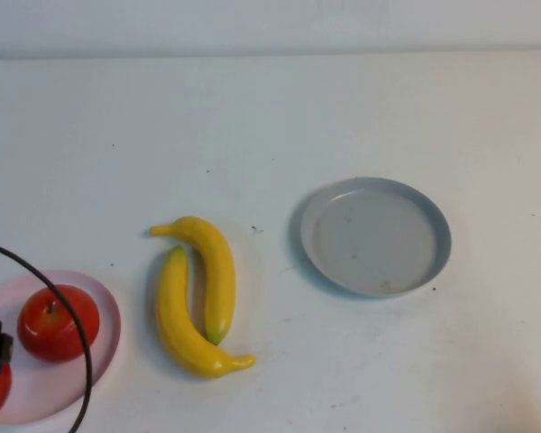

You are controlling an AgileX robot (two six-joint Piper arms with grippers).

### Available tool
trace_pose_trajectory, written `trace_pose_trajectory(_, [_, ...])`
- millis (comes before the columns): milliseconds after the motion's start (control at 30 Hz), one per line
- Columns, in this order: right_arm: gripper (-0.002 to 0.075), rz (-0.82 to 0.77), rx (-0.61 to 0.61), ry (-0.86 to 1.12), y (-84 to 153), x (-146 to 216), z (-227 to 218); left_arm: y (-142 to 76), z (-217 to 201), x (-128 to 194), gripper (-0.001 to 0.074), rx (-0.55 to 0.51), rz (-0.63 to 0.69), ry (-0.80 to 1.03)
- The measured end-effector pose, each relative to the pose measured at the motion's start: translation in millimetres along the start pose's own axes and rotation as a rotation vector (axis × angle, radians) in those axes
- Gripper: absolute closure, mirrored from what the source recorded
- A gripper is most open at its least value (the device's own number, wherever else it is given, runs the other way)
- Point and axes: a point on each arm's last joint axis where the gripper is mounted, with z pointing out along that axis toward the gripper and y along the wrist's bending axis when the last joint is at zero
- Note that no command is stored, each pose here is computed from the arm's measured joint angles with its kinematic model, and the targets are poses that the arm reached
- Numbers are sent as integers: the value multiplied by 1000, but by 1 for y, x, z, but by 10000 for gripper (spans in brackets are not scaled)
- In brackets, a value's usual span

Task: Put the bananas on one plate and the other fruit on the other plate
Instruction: Put one type of fruit in the left plate

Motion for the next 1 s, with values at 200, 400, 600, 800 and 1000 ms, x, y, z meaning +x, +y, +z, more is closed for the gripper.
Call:
trace_pose_trajectory(200, [743,0,0,0,0,0,0,-3,20,-4,163,13,-1,-10])
trace_pose_trajectory(400, [743,0,0,0,0,0,0,-6,35,-13,152,28,13,-18])
trace_pose_trajectory(600, [743,0,0,0,0,0,0,-7,41,-15,67,32,24,-7])
trace_pose_trajectory(800, [743,0,0,0,0,0,0,-6,26,-13,66,37,2,-72])
trace_pose_trajectory(1000, [743,0,0,0,0,0,0,-8,-14,-2,119,124,-89,-218])
